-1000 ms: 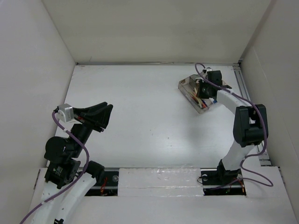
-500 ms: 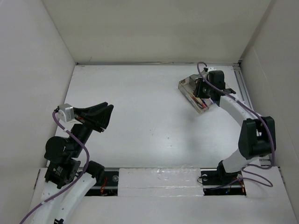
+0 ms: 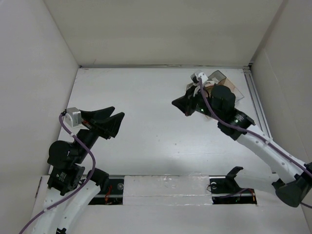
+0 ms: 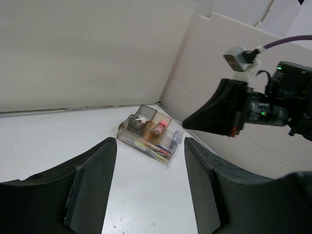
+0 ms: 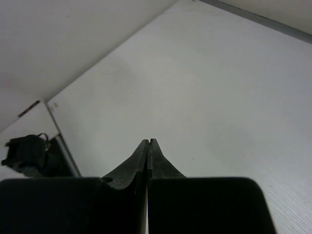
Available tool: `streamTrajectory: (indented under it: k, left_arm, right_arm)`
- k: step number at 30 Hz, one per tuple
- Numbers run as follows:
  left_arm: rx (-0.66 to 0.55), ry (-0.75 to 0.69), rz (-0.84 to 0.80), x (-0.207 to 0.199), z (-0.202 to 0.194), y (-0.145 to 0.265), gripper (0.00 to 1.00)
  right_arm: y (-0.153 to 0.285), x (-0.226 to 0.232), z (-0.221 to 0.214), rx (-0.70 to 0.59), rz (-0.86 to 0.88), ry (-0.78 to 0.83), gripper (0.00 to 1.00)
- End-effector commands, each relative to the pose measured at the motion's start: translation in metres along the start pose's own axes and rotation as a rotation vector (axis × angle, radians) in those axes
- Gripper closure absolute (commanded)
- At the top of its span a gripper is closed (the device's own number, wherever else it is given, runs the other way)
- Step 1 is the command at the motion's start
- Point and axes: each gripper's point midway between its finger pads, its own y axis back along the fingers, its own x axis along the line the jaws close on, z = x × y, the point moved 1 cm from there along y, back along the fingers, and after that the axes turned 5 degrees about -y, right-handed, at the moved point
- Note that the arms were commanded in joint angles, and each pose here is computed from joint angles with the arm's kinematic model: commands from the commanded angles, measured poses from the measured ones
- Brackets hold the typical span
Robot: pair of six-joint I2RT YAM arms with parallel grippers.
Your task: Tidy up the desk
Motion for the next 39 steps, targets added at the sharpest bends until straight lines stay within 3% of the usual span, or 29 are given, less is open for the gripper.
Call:
streamTrajectory:
  k: [1,5,17,39]
  left_arm:
    - [-0.046,-0.022,-0.034,-0.006,0.011,-0.001,0.46]
    - [-0.055,-0.021,-0.03,-0.006,0.013,0.001,0.41]
    - [-0.054,-0.025,-0.021,-0.004,0.012,0.0,0.41]
    - [-0.053,-0.036,-0.046,-0.008,0.013,-0.002,0.44]
  right_arm:
    - [0.014,0.042,0.008,-0.065,0.127,0.036,1.0]
    - [0.016,0.077,-0.02,-0.037,0.265,0.069,1.0]
    - [-0.03,0.093,-0.102,0.162,0.376,0.052,1.0]
    - [-0.003,0.105,-0.084,0.091,0.338,0.097,0.99]
